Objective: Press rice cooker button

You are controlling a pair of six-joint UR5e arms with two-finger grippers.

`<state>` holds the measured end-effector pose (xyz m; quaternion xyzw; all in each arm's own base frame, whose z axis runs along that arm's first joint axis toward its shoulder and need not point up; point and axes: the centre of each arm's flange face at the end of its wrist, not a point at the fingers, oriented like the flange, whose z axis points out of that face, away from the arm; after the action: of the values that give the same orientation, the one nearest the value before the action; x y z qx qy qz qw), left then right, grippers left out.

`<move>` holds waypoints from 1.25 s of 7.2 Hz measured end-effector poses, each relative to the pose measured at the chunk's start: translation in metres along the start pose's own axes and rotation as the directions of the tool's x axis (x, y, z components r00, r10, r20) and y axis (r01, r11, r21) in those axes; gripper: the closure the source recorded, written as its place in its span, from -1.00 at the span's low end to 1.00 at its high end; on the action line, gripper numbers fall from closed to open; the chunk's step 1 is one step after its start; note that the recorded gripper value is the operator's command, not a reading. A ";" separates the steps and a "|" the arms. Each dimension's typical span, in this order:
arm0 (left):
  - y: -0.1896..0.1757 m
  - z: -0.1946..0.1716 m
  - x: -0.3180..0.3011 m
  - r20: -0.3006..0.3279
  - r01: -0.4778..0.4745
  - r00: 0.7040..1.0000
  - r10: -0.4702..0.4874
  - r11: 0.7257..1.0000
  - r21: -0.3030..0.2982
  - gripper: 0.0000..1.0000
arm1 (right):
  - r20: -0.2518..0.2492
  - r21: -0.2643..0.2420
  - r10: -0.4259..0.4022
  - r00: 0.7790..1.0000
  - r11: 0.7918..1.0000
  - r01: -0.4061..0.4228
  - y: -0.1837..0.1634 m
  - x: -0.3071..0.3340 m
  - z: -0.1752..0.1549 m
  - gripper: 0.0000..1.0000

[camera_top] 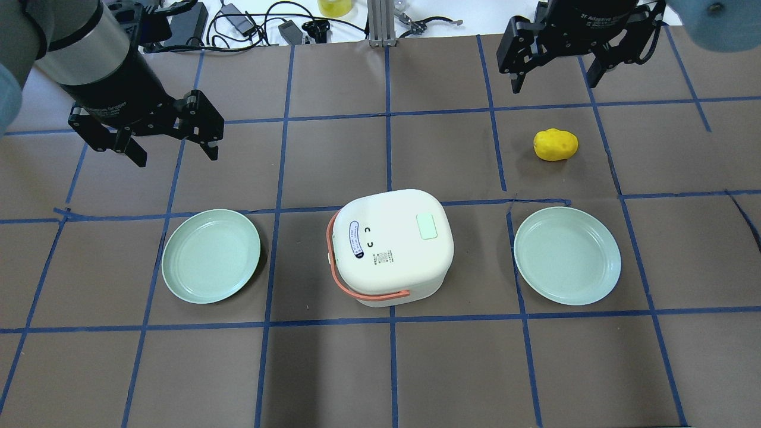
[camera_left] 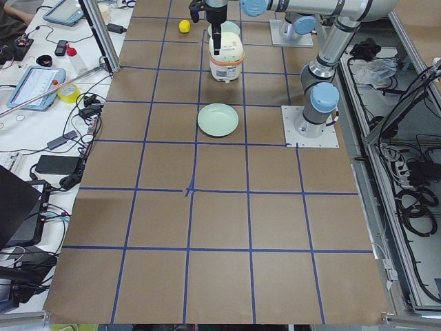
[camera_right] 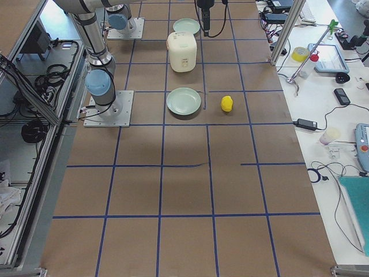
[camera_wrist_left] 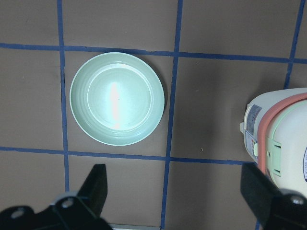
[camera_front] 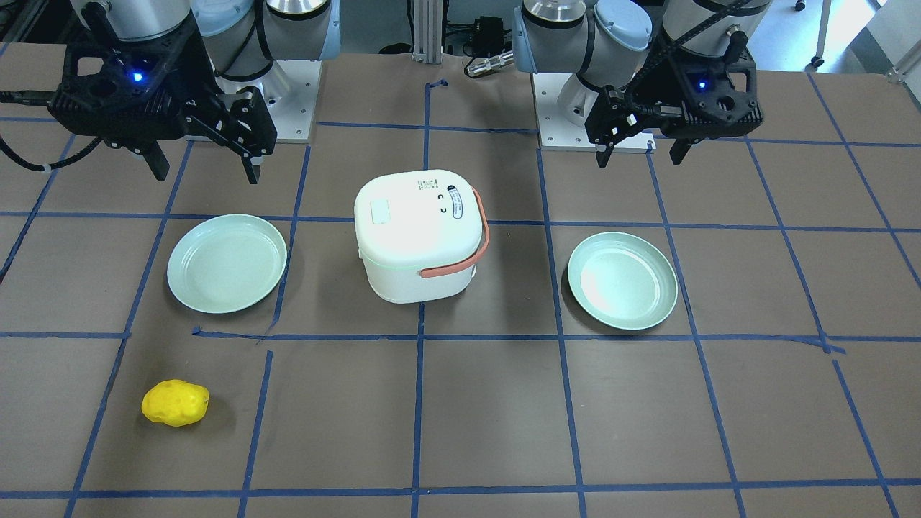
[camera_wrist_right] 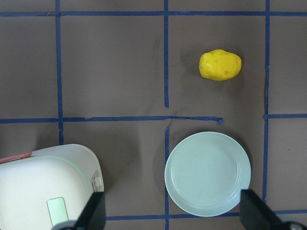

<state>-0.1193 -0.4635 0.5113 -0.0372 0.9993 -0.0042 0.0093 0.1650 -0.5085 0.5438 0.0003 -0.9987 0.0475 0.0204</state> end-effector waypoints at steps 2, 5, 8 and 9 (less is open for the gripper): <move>0.000 0.000 0.000 0.000 0.001 1.000 -0.001 1.000 0.000 -1.00 | 0.010 -0.017 -0.008 1.000 1.000 0.008 0.003 -0.005 0.006 0.96; 0.000 0.000 0.000 0.000 0.000 1.000 0.000 1.000 0.000 -1.00 | 0.067 -0.101 -0.014 0.998 0.995 0.021 0.019 -0.032 0.037 0.96; 0.000 0.000 0.000 0.000 0.000 1.000 0.000 1.000 0.000 -1.00 | 0.052 -0.187 0.023 0.998 0.982 -0.013 0.048 -0.088 0.089 0.97; 0.000 0.000 0.000 0.000 0.000 1.000 0.000 1.000 0.000 -1.00 | 0.048 -0.183 0.031 0.998 0.983 -0.022 0.057 -0.107 0.105 0.97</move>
<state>-0.1193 -0.4635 0.5114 -0.0372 0.9993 -0.0042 0.0093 0.2676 -0.4621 0.4292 -0.0136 -0.9989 -0.0438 -0.0057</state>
